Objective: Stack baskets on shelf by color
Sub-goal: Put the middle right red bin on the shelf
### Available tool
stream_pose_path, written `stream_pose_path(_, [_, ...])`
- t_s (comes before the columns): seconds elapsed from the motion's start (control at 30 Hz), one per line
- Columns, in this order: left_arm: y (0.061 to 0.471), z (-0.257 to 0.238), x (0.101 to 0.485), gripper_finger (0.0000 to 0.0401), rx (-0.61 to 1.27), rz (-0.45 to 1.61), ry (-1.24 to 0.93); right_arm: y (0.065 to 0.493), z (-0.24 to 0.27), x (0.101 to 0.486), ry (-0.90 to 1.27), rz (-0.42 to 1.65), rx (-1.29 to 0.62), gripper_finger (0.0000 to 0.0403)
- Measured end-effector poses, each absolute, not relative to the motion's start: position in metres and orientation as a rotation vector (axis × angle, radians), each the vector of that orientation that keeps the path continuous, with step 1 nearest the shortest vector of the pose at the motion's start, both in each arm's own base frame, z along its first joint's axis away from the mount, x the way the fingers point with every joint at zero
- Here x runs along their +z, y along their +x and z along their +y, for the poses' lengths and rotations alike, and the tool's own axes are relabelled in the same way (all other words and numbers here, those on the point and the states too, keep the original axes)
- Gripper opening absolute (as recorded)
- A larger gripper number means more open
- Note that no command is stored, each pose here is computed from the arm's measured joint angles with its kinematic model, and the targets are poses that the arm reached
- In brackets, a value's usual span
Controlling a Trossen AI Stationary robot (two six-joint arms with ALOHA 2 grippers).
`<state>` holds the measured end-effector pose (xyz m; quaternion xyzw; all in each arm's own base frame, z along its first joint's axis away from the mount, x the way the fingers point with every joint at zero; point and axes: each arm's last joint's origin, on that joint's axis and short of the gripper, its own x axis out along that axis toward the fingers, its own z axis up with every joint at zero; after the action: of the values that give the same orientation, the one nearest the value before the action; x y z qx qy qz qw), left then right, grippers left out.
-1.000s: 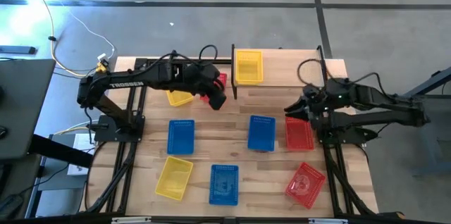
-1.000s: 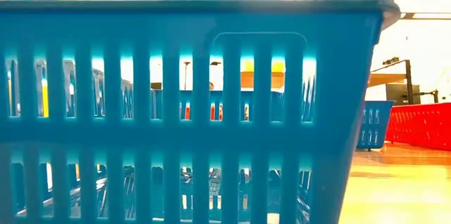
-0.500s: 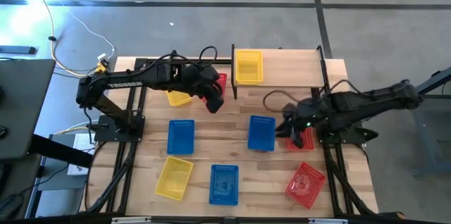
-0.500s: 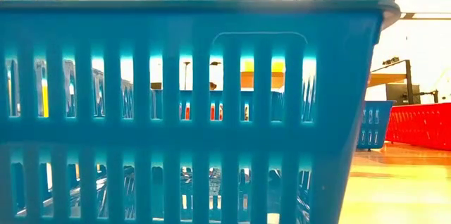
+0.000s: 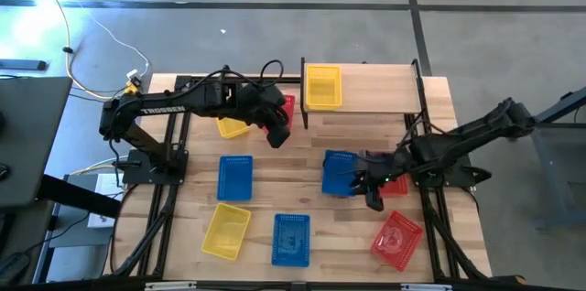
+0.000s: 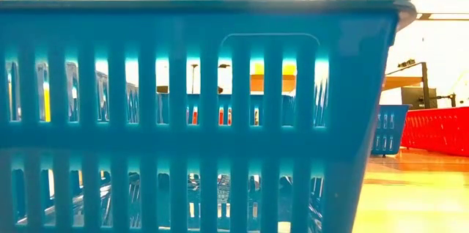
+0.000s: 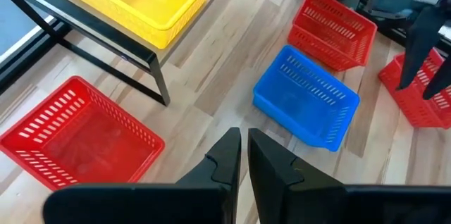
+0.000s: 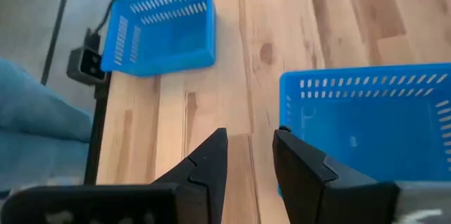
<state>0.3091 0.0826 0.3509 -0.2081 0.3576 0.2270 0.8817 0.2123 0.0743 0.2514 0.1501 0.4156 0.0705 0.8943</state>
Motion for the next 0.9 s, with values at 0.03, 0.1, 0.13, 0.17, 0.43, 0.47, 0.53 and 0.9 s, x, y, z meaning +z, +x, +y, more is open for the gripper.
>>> stream_pose_path(0.03, [0.309, 0.082, 0.351, 0.0019, 0.469, 0.745, -0.435, 0.214, 0.076, 0.249, 0.31, 0.875, 0.145, 0.0101])
stream_pose_path(0.1, [0.309, 0.082, 0.351, 0.0019, 0.459, 0.747, -0.439, 0.216, 0.079, 0.244, 0.298, 0.903, 0.139, 0.0101])
stream_pose_path(0.13, [0.309, 0.082, 0.351, 0.0019, 0.455, 0.748, -0.441, 0.216, 0.08, 0.24, 0.29, 0.925, 0.138, 0.0101])
stream_pose_path(0.17, [0.309, 0.082, 0.351, 0.0019, 0.454, 0.748, -0.441, 0.216, 0.082, 0.237, 0.28, 0.953, 0.134, 0.0101])
stream_pose_path(0.43, [0.308, 0.082, 0.349, 0.0019, 0.459, 0.769, -0.442, 0.206, 0.089, 0.222, 0.326, 1.13, 0.051, 0.0101])
stream_pose_path(0.47, [0.308, 0.082, 0.349, 0.0019, 0.459, 0.771, -0.442, 0.205, 0.09, 0.221, 0.333, 1.141, 0.045, 0.0101])
stream_pose_path(0.53, [0.308, 0.082, 0.349, 0.0019, 0.46, 0.772, -0.442, 0.202, 0.092, 0.221, 0.344, 1.157, 0.038, 0.0101])
stream_pose_path(0.9, [0.307, 0.082, 0.349, 0.0019, 0.462, 0.773, -0.441, 0.185, 0.106, 0.217, 0.452, 1.293, -0.016, 0.0101])
